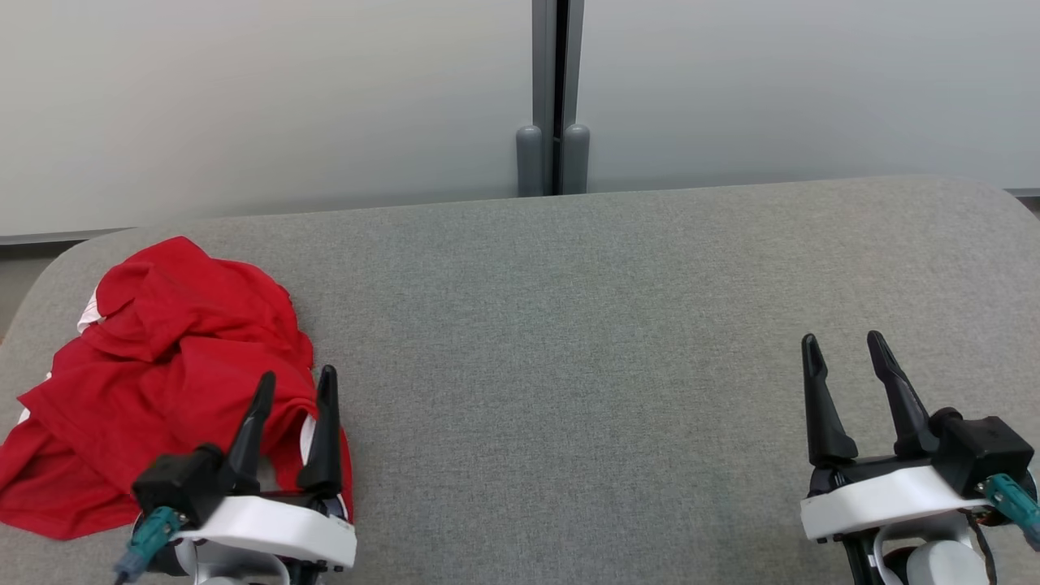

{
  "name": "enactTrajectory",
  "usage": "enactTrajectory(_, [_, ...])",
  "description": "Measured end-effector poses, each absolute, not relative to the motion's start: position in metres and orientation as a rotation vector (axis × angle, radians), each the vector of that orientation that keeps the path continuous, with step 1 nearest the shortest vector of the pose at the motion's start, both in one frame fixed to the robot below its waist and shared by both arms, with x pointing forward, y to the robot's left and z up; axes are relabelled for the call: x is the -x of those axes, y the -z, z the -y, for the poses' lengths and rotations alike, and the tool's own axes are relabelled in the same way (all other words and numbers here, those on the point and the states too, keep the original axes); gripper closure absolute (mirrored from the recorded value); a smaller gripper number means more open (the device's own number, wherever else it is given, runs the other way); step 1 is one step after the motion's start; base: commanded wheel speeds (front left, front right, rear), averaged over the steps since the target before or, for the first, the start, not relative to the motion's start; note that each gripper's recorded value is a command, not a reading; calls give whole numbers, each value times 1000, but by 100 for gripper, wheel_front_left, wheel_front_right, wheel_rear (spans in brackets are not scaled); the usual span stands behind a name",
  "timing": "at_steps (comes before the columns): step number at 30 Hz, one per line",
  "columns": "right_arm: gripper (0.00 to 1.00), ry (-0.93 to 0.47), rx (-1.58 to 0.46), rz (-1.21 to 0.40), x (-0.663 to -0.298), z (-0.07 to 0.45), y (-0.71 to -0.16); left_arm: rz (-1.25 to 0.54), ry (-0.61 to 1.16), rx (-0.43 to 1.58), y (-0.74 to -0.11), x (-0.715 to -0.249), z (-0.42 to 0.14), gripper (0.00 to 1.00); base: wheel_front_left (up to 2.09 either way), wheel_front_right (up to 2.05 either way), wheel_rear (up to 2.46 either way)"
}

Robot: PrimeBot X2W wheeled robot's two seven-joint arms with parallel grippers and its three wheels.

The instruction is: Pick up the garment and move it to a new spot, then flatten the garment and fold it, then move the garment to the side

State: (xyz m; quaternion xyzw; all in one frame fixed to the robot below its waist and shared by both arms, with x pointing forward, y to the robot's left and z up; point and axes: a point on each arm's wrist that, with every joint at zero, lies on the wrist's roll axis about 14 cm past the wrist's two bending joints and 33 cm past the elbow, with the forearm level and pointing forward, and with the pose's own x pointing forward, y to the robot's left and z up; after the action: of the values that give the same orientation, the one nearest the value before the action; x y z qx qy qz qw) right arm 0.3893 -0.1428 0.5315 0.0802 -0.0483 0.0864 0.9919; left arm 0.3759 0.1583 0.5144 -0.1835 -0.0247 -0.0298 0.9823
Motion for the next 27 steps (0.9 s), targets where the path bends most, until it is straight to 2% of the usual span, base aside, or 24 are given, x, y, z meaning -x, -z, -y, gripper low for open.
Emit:
enactTrajectory(11, [0, -185, -67, 115, -388, 140, -532, 40, 84, 231, -508, -375, -147, 0, 0, 0, 0])
enactTrajectory(27, [0, -181, -148, 113, -386, 138, -526, 27, 42, 309, -498, -372, -157, 0, 0, 0, 0])
